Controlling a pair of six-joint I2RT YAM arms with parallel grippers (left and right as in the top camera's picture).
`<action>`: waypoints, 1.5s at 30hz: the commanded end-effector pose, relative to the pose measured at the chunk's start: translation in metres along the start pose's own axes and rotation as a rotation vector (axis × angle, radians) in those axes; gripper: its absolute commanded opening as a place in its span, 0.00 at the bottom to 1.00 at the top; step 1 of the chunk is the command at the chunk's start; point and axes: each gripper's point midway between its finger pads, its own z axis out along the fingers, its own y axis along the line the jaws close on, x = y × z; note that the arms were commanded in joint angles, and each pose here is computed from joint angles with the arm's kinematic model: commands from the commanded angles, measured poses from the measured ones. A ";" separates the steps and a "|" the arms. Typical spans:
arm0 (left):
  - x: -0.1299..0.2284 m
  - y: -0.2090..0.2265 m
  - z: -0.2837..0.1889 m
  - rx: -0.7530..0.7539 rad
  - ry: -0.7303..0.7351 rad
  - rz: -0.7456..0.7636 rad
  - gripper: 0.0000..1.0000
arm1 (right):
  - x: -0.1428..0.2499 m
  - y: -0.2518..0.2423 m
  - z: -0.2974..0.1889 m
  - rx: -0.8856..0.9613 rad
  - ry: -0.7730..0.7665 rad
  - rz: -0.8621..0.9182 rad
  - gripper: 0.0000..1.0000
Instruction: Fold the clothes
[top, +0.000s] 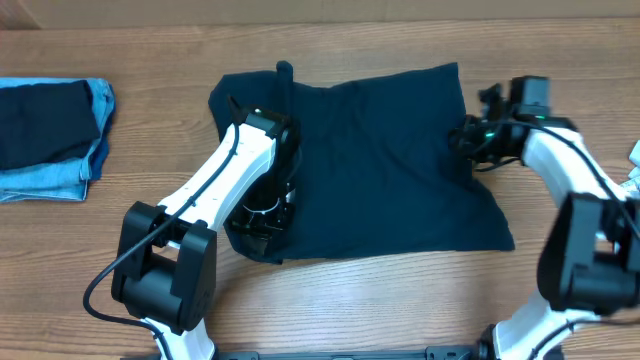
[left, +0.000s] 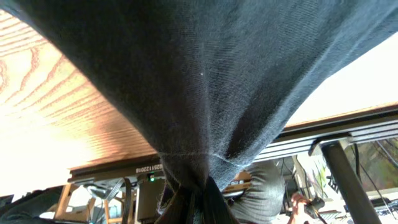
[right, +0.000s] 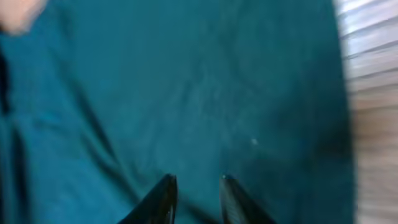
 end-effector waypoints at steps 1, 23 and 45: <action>-0.002 0.000 -0.006 -0.002 -0.033 0.000 0.04 | 0.004 -0.020 0.023 0.059 0.031 0.049 0.24; -0.066 0.035 -0.020 -0.126 -0.300 -0.068 0.52 | 0.002 -0.085 0.028 0.372 -0.006 0.111 0.25; -0.191 0.040 0.001 0.035 -0.549 -0.121 0.47 | -0.053 -0.097 -0.009 0.166 -0.170 0.094 0.48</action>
